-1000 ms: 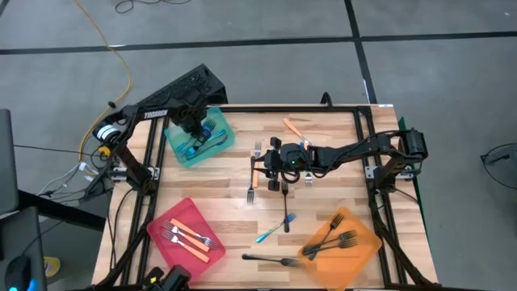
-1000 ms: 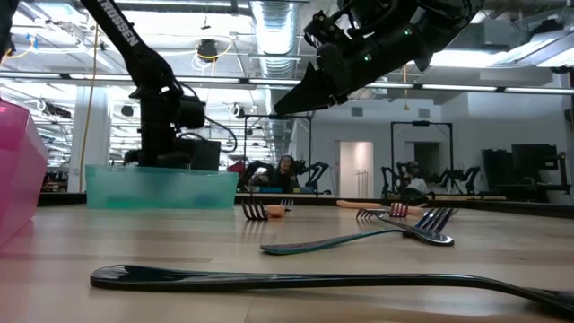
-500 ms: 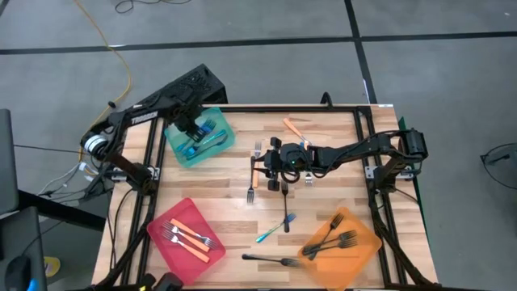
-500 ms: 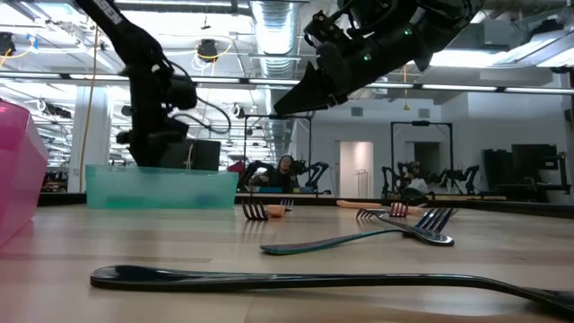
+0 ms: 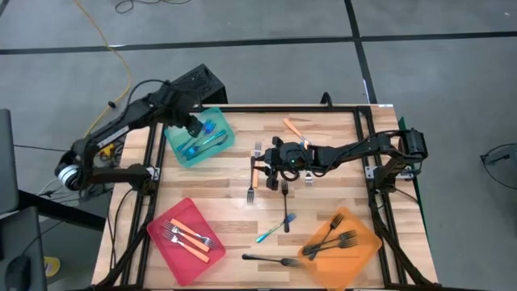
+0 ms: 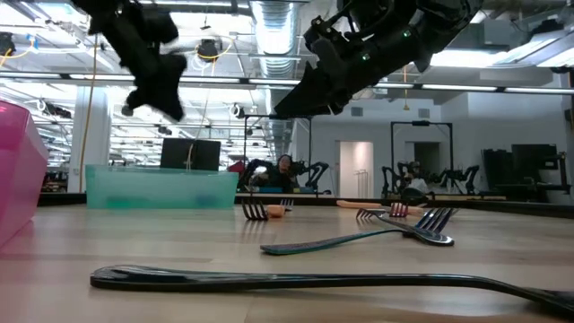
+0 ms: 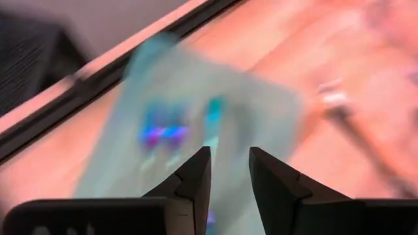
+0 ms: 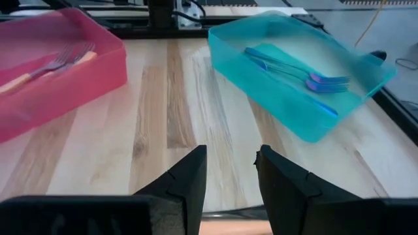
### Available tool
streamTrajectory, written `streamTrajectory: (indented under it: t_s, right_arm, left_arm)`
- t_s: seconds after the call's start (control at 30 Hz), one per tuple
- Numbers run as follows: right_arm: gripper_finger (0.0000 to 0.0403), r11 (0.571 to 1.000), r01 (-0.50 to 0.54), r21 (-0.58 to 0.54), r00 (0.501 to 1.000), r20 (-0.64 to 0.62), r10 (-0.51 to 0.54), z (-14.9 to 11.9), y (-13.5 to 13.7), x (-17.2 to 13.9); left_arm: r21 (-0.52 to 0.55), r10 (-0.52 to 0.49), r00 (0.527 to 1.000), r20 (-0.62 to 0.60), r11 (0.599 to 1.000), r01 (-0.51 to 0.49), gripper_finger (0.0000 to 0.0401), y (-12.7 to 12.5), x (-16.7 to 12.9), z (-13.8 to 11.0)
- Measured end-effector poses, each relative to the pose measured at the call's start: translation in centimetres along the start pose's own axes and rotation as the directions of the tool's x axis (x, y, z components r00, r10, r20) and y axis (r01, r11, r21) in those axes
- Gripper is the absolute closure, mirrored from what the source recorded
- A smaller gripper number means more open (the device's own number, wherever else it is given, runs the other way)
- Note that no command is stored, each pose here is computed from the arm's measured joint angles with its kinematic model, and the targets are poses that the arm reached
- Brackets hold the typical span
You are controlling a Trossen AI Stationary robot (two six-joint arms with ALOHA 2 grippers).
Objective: Sort silverware by color (type)
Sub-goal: Put the black fork into the orange bin
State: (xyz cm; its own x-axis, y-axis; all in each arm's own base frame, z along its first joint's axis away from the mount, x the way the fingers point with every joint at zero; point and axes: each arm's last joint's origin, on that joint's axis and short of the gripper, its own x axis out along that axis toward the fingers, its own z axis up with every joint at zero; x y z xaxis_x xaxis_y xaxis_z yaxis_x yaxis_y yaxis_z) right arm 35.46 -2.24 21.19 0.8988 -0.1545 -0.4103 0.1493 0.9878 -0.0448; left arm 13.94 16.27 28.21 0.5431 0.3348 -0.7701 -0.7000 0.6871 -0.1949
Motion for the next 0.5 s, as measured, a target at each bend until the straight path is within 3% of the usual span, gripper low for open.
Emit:
streamTrajectory:
  t_s: [0.2, 0.33, 0.5]
  right_arm:
    - [0.0248, 1.0, -0.001, -0.017, 0.995, -0.1, 0.0, 0.9, 0.0, -0.1]
    - [0.0248, 0.998, -0.014, -0.06, 0.955, -0.298, -0.004, 2.1, -0.1, -0.7]
    - [0.0248, 0.996, -0.036, -0.077, 0.911, -0.412, 0.001, 3.1, 0.3, -1.7]
  left_arm:
    - [0.138, -0.261, 0.945, 0.198, 0.962, 0.236, 0.0311, -3.8, -2.8, 0.7]
    - [0.239, -0.353, 0.905, 0.237, 0.924, 0.298, 0.0311, -6.1, -3.8, 0.5]
    - [0.309, -0.429, 0.874, 0.227, 0.883, 0.353, 0.0311, -8.5, -4.0, 0.1]
